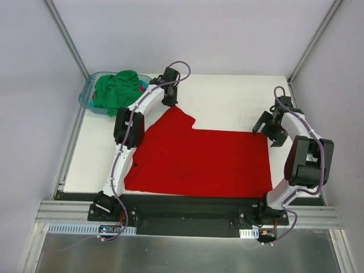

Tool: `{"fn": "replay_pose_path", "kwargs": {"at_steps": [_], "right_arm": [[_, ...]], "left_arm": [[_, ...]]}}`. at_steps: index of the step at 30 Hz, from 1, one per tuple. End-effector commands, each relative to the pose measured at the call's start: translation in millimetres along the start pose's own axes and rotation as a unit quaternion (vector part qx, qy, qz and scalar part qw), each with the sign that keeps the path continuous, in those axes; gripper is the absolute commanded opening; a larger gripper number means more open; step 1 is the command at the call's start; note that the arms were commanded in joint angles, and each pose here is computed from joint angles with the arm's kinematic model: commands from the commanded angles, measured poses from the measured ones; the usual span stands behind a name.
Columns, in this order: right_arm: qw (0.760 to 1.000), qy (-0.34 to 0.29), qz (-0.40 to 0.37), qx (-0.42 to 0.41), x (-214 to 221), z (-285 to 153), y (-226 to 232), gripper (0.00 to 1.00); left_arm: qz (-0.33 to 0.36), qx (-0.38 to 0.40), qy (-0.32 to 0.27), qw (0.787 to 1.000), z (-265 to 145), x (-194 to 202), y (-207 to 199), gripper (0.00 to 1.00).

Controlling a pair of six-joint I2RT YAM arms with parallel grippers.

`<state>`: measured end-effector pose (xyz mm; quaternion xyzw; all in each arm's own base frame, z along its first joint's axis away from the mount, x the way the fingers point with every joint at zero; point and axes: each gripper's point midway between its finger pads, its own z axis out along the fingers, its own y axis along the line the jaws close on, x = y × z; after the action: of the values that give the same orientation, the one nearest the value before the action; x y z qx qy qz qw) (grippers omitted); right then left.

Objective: Fold and stack the t-shirts
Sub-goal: Grap the side of the flattened tshirt furthest away from the robot with both arms

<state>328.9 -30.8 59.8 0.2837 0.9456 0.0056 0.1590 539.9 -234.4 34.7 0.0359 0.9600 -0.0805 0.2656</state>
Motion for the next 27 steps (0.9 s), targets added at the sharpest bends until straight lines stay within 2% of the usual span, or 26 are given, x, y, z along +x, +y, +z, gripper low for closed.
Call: {"fn": "replay_pose_path", "kwargs": {"at_steps": [1,8,12,17,20,22,27], "right_arm": [[1.000,-0.014,-0.005,-0.006,-17.3,-5.2,3.8,0.96],[1.000,-0.012,-0.015,-0.013,-29.4,0.1,10.3,0.99],[1.000,-0.011,-0.015,-0.018,-35.9,-0.1,15.0,0.97],[1.000,-0.011,-0.019,-0.017,-43.2,2.5,17.9,0.96],[1.000,0.004,-0.024,0.001,-44.8,10.1,14.4,0.93],[0.999,0.015,-0.027,0.012,-46.0,17.1,13.0,0.87],[0.999,0.014,-0.029,0.032,-57.5,28.4,10.0,0.81]], "left_arm": [[0.007,-0.009,-0.004,1.000,-3.6,-3.6,3.9,0.00],[0.016,0.001,-0.001,1.000,-5.4,-3.0,0.9,0.00],[0.014,0.006,-0.009,1.000,-20.9,-8.2,-1.1,0.00],[0.012,0.060,-0.032,0.998,-41.5,-16.8,-20.1,0.00],[0.008,0.073,-0.039,0.997,-49.2,-16.7,-23.8,0.00],[0.004,0.070,-0.039,0.997,-52.6,-14.6,-22.2,0.00],[0.004,0.095,-0.025,0.995,-61.3,-0.5,-27.7,0.00]]}}
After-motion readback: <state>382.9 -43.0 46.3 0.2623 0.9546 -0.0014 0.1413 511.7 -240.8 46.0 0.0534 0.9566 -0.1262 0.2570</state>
